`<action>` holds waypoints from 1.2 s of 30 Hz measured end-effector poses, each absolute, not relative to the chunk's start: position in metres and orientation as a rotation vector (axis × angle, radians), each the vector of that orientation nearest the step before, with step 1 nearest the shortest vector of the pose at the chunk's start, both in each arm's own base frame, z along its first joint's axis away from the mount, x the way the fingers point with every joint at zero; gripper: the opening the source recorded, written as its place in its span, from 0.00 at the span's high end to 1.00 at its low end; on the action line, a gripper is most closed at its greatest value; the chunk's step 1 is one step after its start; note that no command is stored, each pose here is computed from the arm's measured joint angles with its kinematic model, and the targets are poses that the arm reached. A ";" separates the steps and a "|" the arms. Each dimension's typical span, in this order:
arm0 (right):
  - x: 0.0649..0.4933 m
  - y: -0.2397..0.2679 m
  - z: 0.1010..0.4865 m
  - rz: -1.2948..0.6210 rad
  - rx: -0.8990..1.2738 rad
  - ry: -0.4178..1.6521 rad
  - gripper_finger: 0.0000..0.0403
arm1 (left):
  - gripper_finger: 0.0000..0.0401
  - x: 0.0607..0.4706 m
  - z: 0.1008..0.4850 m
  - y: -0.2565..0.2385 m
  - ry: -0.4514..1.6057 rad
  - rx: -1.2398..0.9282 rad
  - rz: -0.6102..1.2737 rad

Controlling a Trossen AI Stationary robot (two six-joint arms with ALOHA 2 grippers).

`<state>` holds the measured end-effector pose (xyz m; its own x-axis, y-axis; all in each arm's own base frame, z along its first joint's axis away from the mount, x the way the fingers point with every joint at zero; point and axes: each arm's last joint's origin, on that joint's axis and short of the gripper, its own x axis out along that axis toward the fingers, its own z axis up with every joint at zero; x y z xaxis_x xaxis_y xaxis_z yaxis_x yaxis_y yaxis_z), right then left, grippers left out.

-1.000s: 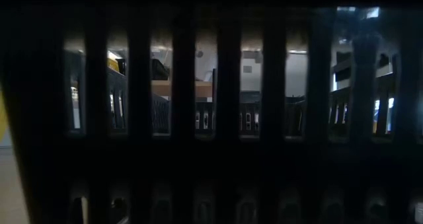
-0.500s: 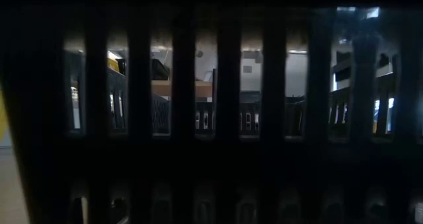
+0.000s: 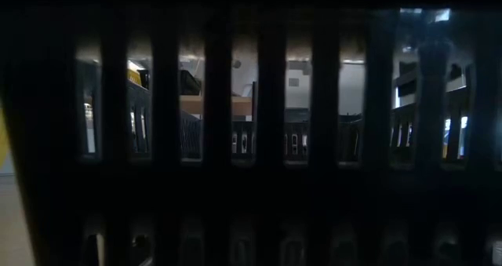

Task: Stack baskets on shelf by color
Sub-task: Stack the top gray bin on top of the other gray bin on the shelf

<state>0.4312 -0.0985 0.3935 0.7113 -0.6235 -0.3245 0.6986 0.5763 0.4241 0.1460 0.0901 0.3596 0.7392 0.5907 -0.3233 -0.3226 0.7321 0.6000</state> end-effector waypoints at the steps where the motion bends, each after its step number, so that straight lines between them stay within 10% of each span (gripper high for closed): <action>1: 0.431 -0.099 0.394 -0.776 0.560 0.143 1.00 | 0.89 0.146 0.360 0.090 0.530 0.544 0.529; 36: 0.405 -0.088 0.441 -0.794 0.717 0.162 1.00 | 0.89 0.146 0.359 0.090 0.530 0.544 0.528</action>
<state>0.4050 -0.0881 0.4411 0.7024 -0.5956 -0.3899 0.7005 0.4811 0.5270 0.1459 0.0901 0.3595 0.7392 0.5903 -0.3241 -0.3217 0.7323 0.6001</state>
